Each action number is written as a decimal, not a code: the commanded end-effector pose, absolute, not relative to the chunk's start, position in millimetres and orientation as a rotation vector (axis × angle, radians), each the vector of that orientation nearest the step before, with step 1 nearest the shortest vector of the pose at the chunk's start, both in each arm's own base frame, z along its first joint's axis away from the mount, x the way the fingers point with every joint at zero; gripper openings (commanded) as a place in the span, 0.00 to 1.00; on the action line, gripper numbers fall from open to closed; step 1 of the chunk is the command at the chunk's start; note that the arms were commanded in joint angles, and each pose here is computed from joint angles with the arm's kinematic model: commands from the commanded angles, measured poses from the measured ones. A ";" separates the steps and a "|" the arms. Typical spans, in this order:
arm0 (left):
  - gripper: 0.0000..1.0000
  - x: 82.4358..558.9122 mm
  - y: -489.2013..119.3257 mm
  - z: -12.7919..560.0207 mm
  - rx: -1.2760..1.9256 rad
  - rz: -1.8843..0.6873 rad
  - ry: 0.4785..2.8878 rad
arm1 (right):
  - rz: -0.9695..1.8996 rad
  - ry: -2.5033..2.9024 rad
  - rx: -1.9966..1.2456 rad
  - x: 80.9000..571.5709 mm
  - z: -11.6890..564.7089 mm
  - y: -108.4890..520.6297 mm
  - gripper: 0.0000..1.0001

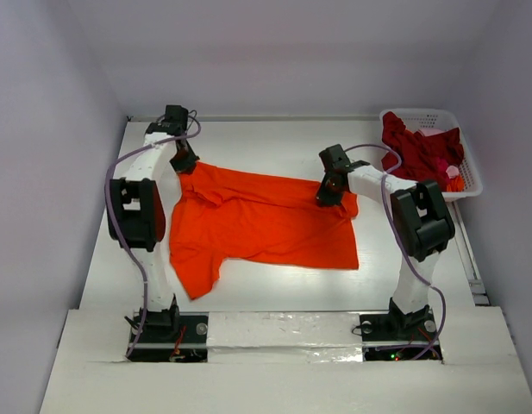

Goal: Fold and stack the t-shirts
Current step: Fold the tshirt

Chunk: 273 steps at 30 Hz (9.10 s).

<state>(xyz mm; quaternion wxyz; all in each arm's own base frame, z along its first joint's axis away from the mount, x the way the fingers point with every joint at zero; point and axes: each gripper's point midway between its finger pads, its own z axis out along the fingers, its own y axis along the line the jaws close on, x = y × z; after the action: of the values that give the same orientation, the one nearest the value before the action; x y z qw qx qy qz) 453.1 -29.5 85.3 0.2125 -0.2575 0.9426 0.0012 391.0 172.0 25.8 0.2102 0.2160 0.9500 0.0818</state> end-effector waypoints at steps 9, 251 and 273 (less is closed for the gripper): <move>0.10 389.2 -24.0 163.8 -0.668 -0.065 2.499 | 0.164 2.528 0.534 396.9 90.8 151.9 0.22; 0.00 480.0 -98.4 -2.4 -0.555 -0.068 2.828 | 0.063 2.712 0.891 482.6 44.7 100.6 0.00; 0.00 478.1 -97.7 -10.6 -0.545 -0.056 2.849 | 0.064 2.600 0.727 470.5 103.7 101.7 0.00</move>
<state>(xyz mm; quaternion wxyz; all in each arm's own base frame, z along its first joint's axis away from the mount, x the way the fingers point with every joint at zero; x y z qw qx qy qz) 487.3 -107.2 23.2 0.1498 -0.1877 0.9697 -0.0450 472.2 97.5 81.3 0.1823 0.2797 0.9423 0.0237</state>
